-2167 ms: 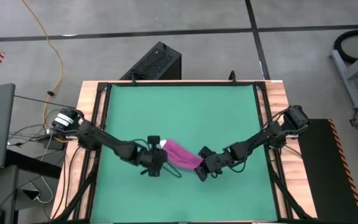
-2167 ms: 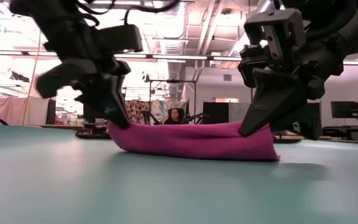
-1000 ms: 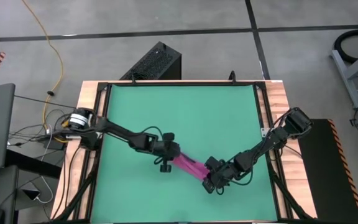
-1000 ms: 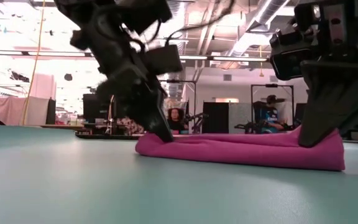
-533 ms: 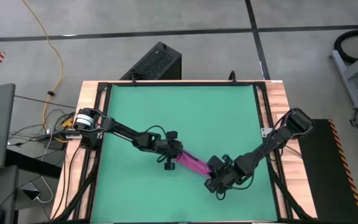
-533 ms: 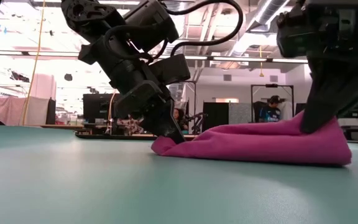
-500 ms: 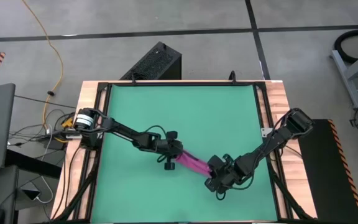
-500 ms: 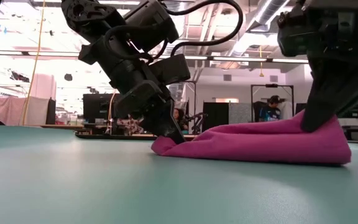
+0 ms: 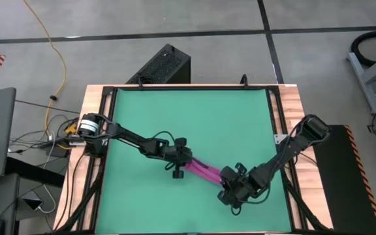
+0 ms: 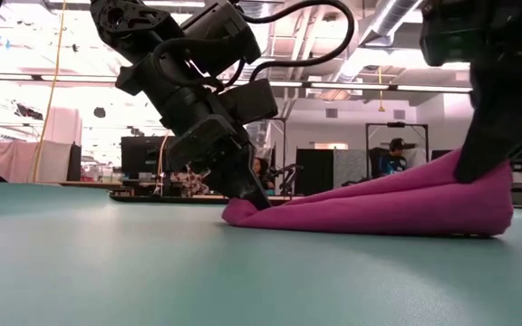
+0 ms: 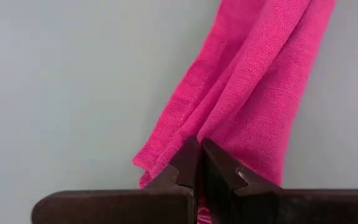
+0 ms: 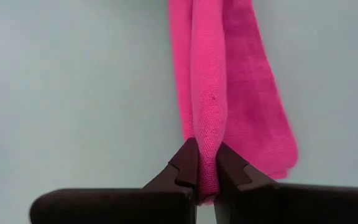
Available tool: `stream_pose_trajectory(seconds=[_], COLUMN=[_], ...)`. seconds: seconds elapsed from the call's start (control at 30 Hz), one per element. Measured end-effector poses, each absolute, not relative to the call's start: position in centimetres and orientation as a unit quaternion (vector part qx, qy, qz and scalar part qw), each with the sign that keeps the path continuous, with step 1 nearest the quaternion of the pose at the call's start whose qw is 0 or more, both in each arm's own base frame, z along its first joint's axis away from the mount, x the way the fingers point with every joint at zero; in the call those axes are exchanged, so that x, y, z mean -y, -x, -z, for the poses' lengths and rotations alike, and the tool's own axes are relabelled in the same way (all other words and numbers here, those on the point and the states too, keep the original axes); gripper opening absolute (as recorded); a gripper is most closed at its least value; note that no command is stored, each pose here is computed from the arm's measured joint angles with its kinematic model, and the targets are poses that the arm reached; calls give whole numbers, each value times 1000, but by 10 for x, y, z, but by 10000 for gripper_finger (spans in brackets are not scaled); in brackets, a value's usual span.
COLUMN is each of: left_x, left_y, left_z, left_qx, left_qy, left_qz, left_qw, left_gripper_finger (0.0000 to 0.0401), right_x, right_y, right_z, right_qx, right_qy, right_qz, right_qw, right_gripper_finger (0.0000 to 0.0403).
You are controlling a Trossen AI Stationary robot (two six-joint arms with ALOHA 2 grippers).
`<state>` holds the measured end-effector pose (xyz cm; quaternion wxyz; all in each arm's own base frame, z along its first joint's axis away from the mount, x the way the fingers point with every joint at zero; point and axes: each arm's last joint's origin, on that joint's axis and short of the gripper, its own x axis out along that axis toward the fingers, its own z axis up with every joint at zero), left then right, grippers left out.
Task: Roll towel
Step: Roll the pink towel
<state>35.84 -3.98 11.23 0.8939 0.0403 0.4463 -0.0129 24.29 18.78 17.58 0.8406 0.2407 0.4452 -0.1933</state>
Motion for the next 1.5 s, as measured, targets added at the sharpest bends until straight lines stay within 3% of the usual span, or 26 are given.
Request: stream_pose_trajectory(seconds=[0.3,0.53,0.77,1.07,1.3,1.37,1.5], left_x=[40,40,41,41,41,41,41], left_y=[-359,-359,-359,-359,-359,-359,-359], left_z=[-112,-112,-112,-112,-112,-112,-112], left_qx=[-442,-442,-443,-443,-443,-442,-442], left_qy=[-39,-35,-30,-29,-27,-27,-27], left_qz=[15,12,20,21,21,21,21], left_qw=[896,896,896,896,896,896,896], left_gripper_finger=[0,0,0,0,0,0,0], right_x=[-191,-188,-196,-197,-199,-201,-217], right_y=[-233,-232,-225,-216,-189,-182,-188], right_z=[-175,-189,-201,-192,-188,-188,-196], right_qx=[-458,-400,-334,-391,-421,-403,-282], right_qy=[-204,-191,-160,-201,-173,-179,-199], right_qz=[196,208,200,214,253,268,233], right_qw=[843,872,907,872,854,857,909], right_gripper_finger=[86,121,94,72,72,72,54])
